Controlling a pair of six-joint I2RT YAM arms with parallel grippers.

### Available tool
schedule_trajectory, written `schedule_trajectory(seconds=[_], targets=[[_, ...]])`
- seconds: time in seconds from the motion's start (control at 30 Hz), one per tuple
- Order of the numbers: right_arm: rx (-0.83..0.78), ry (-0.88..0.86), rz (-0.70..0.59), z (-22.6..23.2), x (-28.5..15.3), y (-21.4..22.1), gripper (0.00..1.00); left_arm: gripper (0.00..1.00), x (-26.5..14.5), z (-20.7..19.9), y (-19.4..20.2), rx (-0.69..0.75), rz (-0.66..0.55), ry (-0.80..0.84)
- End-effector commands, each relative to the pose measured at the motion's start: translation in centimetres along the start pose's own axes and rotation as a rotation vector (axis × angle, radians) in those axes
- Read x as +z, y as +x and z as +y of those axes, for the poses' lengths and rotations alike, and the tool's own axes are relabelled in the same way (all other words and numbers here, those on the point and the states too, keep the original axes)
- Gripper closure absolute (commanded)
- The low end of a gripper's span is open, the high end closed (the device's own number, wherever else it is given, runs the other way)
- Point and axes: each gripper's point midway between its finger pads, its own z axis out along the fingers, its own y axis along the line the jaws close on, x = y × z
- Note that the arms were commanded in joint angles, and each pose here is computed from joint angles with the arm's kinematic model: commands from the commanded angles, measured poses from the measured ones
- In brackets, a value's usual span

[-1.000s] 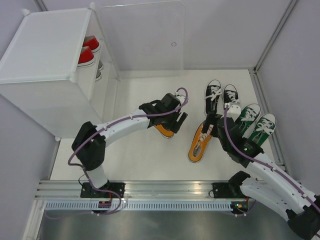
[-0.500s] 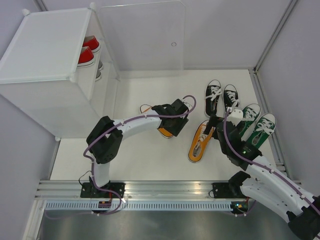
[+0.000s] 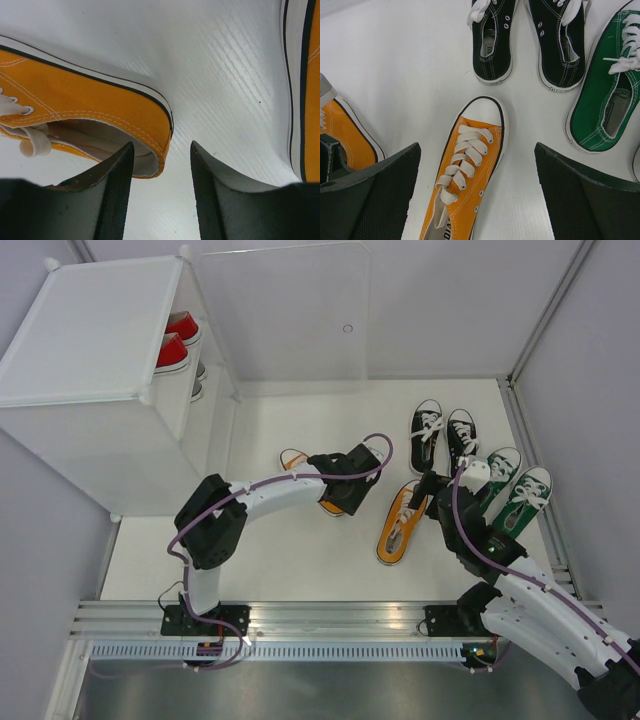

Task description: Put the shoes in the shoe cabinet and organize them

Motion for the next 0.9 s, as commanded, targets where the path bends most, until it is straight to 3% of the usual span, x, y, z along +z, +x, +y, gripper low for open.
schedule_trajectory(seconds=[0.0, 0.33, 0.53, 0.57, 0.67, 0.87], targets=[[0.030, -0.003, -0.018, 0.2, 0.1, -0.3, 0.02, 0.47, -0.3, -0.4, -0.6, -0.048, -0.013, -0.008], [0.037, -0.006, -0.021, 0.2, 0.2, -0.2, 0.02, 0.51, 3.0, -0.6, 0.1, -0.034, 0.040, -0.041], [0.031, -0.008, -0.012, 0.3, 0.3, 0.0, 0.02, 0.71, 2.6, -0.2, -0.5, -0.031, 0.020, -0.063], [0.033, -0.010, -0.011, 0.4, 0.3, 0.0, 0.02, 0.81, 2.0, 0.0, -1.1, -0.030, 0.001, -0.065], [0.036, -0.021, -0.015, 0.5, 0.2, -0.1, 0.02, 0.95, 0.8, 0.8, -2.2, -0.021, -0.039, -0.094], [0.028, -0.051, 0.004, 1.1, 0.3, 0.3, 0.03, 0.98, -2.9, 4.6, -5.6, -0.083, -0.135, -0.121]])
